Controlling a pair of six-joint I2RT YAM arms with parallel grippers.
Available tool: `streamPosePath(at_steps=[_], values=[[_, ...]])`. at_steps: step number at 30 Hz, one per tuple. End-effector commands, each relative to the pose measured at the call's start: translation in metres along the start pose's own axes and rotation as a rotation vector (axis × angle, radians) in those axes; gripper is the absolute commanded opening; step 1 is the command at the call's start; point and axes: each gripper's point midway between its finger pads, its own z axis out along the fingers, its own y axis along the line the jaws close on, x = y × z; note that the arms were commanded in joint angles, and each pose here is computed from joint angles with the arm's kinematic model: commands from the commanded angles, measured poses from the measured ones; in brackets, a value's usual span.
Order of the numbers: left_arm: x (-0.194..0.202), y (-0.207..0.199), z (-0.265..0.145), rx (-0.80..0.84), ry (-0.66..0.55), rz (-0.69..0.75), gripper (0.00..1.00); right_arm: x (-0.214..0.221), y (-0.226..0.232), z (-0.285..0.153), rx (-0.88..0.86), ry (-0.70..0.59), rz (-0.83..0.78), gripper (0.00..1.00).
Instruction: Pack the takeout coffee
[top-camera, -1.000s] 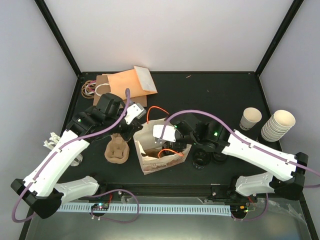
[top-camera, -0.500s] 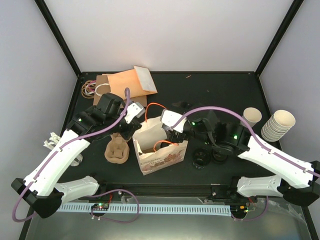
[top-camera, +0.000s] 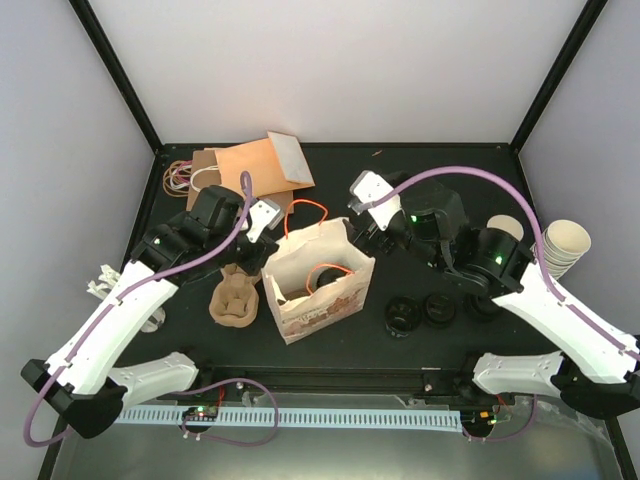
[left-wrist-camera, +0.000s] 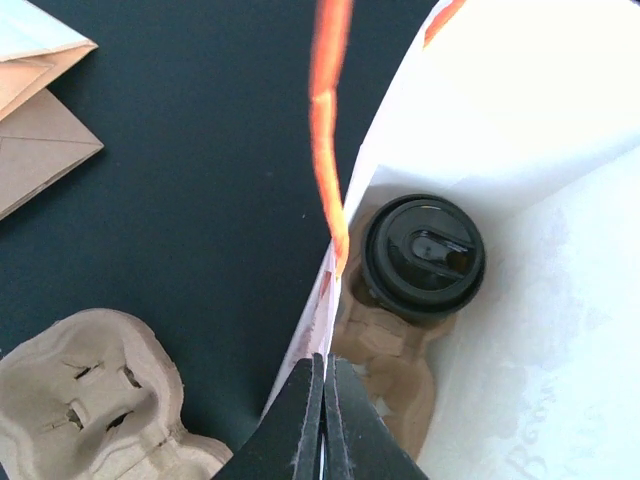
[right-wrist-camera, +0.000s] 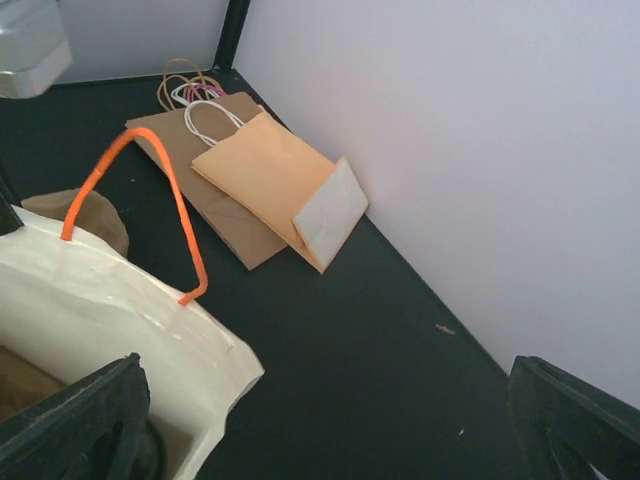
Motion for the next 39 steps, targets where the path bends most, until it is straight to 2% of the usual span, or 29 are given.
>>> streamPosePath(at_steps=[1, 3, 6, 11, 13, 19, 23, 30, 39], values=[[-0.024, 0.006, -0.019, -0.037, -0.125, -0.056, 0.02, 0.007, -0.01, -0.011, 0.025, 0.03, 0.197, 1.0], [-0.025, 0.009, -0.02, -0.049, -0.136, -0.073, 0.02, 0.014, -0.017, -0.013, 0.069, 0.067, 0.295, 1.0], [-0.025, 0.012, -0.022, -0.06, -0.143, -0.091, 0.02, 0.022, -0.012, -0.013, 0.046, 0.157, 0.368, 1.0], [-0.025, 0.011, -0.023, -0.053, -0.151, -0.094, 0.02, 0.048, -0.001, -0.003, 0.069, 0.389, 0.482, 0.87], [-0.025, 0.011, -0.023, -0.052, -0.153, -0.093, 0.01, 0.055, 0.007, 0.002, 0.052, 0.437, 0.503, 0.82], [-0.024, 0.011, -0.024, -0.051, -0.154, -0.09, 0.02, 0.05, 0.027, 0.009, -0.051, 0.386, 0.57, 0.73], [-0.023, 0.01, -0.026, -0.048, -0.158, -0.084, 0.02, 0.048, 0.036, 0.018, -0.085, 0.41, 0.558, 0.67], [-0.022, 0.009, -0.027, -0.047, -0.16, -0.077, 0.02, 0.051, 0.034, 0.037, -0.052, 0.44, 0.501, 0.65], [-0.022, 0.009, -0.028, -0.051, -0.164, -0.071, 0.02, 0.057, 0.027, 0.07, -0.132, 0.458, 0.513, 0.63]])
